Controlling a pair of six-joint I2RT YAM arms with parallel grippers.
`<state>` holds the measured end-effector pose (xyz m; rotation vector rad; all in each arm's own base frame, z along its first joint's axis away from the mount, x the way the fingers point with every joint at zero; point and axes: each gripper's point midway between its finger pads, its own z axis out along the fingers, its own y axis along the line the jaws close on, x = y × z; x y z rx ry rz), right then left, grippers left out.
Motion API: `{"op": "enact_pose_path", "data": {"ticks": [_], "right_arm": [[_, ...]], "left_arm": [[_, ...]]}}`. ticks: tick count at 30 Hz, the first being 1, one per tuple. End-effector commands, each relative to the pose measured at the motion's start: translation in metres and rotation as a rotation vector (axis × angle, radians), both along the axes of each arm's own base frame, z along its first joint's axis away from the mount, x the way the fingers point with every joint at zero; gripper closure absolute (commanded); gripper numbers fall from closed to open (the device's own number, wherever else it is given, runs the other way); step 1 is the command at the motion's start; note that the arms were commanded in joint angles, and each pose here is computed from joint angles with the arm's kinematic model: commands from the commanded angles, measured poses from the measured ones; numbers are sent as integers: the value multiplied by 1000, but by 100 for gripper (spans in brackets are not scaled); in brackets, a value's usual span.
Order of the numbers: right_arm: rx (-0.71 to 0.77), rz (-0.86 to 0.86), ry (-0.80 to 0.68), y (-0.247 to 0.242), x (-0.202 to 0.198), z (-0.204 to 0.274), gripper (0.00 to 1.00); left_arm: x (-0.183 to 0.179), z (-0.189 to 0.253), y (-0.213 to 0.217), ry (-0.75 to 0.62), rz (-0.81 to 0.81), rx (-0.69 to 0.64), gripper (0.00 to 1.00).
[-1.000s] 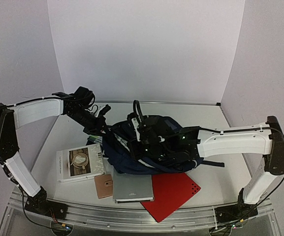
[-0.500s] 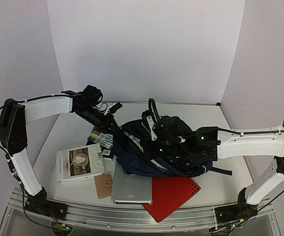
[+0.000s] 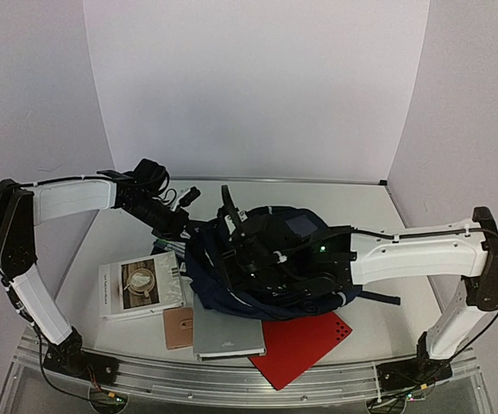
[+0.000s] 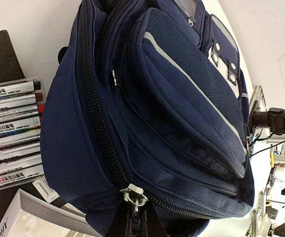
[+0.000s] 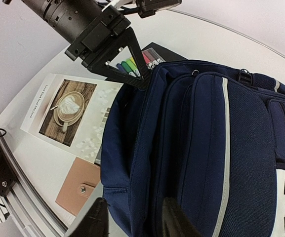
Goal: Pack the student bag
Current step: Unzip the student bag at the center of the board.
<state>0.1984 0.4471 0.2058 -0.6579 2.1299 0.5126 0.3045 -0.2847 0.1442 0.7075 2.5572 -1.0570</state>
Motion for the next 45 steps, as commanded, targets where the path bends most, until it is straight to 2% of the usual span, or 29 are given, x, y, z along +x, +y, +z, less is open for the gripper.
{"op": "enact_pose_path", "data": {"ticks": [1, 7, 16, 19, 26, 33, 39, 45], "right_arm": [[28, -10, -18, 20, 6, 12, 53], [15, -80, -29, 30, 23, 1, 40], [-33, -128, -23, 37, 61, -22, 39], [-50, -148, -38, 36, 72, -26, 48], [-61, -150, -55, 37, 77, -25, 98], [-45, -72, -38, 11, 50, -3, 100], [-6, 45, -1, -19, 9, 21, 100], [-5, 103, 45, -38, -10, 26, 100]], "left_arm": [[11, 38, -13, -129, -23, -57, 100], [1, 42, -17, -144, -42, -57, 100], [-4, 47, -20, -153, -57, -59, 100], [-5, 49, -20, -160, -60, -61, 100], [-4, 49, -18, -177, -60, -41, 100], [16, 44, 2, -231, 29, 73, 100], [37, 42, 10, -237, 75, 100, 95], [43, 43, -2, -209, 48, 73, 92]]}}
